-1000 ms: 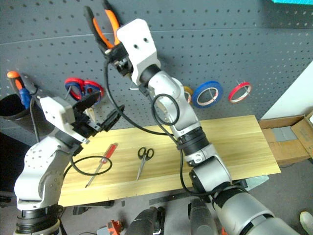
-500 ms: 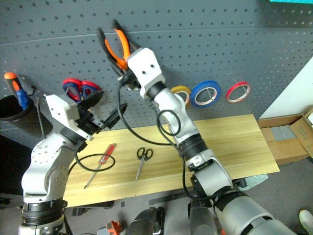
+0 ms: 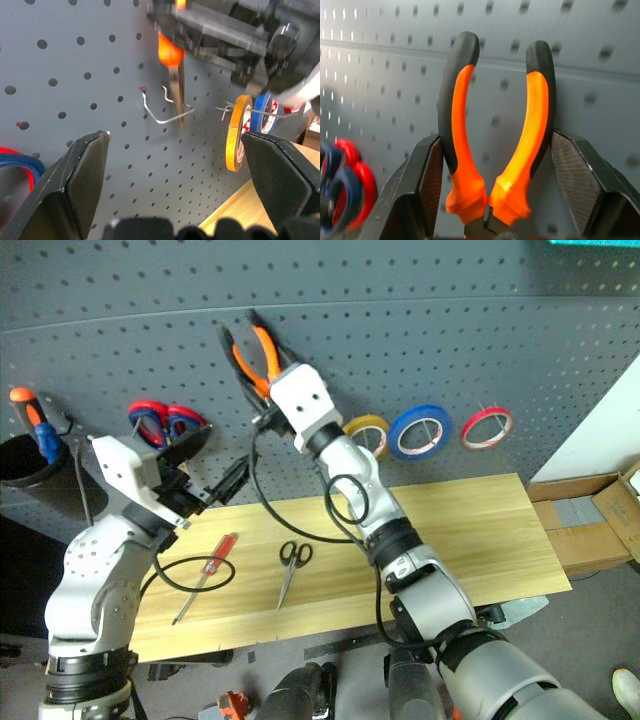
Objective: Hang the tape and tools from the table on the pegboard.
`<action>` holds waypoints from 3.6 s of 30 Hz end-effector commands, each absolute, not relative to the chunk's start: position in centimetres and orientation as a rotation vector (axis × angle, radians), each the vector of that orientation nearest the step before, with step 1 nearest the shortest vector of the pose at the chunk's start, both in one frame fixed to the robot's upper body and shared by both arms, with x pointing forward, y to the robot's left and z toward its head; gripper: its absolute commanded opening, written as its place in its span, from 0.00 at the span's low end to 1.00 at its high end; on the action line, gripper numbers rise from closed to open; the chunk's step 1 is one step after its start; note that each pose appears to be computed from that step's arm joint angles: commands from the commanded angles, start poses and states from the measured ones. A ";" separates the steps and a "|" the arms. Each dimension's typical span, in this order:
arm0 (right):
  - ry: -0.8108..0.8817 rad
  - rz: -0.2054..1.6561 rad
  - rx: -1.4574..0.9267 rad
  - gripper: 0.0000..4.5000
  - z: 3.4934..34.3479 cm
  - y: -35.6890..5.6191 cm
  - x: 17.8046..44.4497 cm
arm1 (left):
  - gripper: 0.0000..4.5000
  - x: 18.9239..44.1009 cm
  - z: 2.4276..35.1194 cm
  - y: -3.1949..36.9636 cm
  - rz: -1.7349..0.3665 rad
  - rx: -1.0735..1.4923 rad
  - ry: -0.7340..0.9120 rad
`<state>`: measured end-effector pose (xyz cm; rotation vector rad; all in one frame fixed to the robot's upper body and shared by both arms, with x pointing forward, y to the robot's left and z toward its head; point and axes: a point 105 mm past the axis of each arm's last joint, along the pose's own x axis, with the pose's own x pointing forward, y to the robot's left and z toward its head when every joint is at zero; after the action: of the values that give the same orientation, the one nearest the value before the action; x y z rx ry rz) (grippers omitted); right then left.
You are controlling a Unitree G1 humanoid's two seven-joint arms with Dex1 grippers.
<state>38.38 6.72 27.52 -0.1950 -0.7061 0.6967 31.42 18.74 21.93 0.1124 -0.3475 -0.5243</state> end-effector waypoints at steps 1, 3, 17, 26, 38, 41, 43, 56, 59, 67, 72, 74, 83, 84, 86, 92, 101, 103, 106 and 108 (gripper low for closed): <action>-0.695 0.674 -0.191 0.64 27.8 6.7 38.6 | 1.00 31.0 22.9 19.1 -0.519 0.121 -0.391; -0.681 0.675 -0.195 0.64 27.5 6.5 38.7 | 1.00 31.1 22.9 19.0 -0.520 0.121 -0.390; -0.636 0.655 -0.223 1.00 30.1 2.3 37.5 | 1.00 31.4 20.7 18.7 -0.492 0.080 -0.281; -0.469 0.972 -0.050 1.00 32.6 -3.4 32.4 | 1.00 31.4 15.6 18.1 -0.465 0.076 -0.013; 0.021 1.354 -0.247 1.00 22.9 -4.8 24.6 | 1.00 30.7 6.3 16.7 -0.407 0.075 0.489; 0.062 1.357 -0.305 1.00 21.5 -4.6 24.3 | 1.00 30.9 4.7 16.1 -0.398 0.062 0.554; 0.084 1.366 -0.334 1.00 20.7 -4.4 24.0 | 1.00 30.9 3.9 16.1 -0.383 0.058 0.590; 0.123 1.377 -0.353 1.00 19.2 -4.2 23.0 | 1.00 30.9 0.9 16.2 -0.344 0.065 0.722; 0.137 1.386 -0.357 1.00 18.9 -4.2 22.7 | 1.00 30.8 0.4 16.1 -0.345 0.069 0.739; 0.157 1.408 -0.381 1.00 18.2 -4.1 22.2 | 1.00 31.1 -0.6 15.3 -0.327 0.068 0.785; 0.158 1.414 -0.387 1.00 18.0 -4.0 22.0 | 1.00 31.5 -0.8 14.8 -0.332 0.058 0.795; 0.157 1.414 -0.389 1.00 17.9 -4.0 22.0 | 1.00 31.6 -0.9 14.8 -0.329 0.052 0.800; 0.148 1.404 -0.418 1.00 18.0 -4.1 22.3 | 0.63 31.7 -1.1 16.2 -0.280 0.019 0.801; 0.148 1.402 -0.419 1.00 18.0 -4.1 22.3 | 0.56 31.7 -1.1 16.3 -0.278 0.018 0.801; 0.149 1.399 -0.423 1.00 17.9 -4.1 22.4 | 0.39 31.5 -1.3 16.6 -0.275 0.017 0.802; 0.155 1.385 -0.431 1.00 17.8 -4.3 22.5 | 0.00 31.0 -1.6 16.9 -0.291 0.009 0.800; 0.153 1.362 -0.439 1.00 17.9 -4.6 22.9 | 0.00 31.6 0.6 17.5 -0.296 0.021 0.625; 0.146 1.356 -0.441 1.00 18.0 -4.6 23.1 | 0.00 31.6 1.8 17.8 -0.299 0.034 0.547; 0.128 1.343 -0.439 1.00 18.5 -4.7 23.4 | 0.00 31.5 4.3 18.4 -0.293 -0.003 0.405; 0.115 1.335 -0.434 1.00 18.9 -4.7 23.7 | 0.00 31.2 5.8 18.9 -0.292 0.008 0.326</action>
<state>23.54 -4.63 17.59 -0.4196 0.1774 1.3448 31.06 18.80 3.15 -0.0006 0.4468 -0.2755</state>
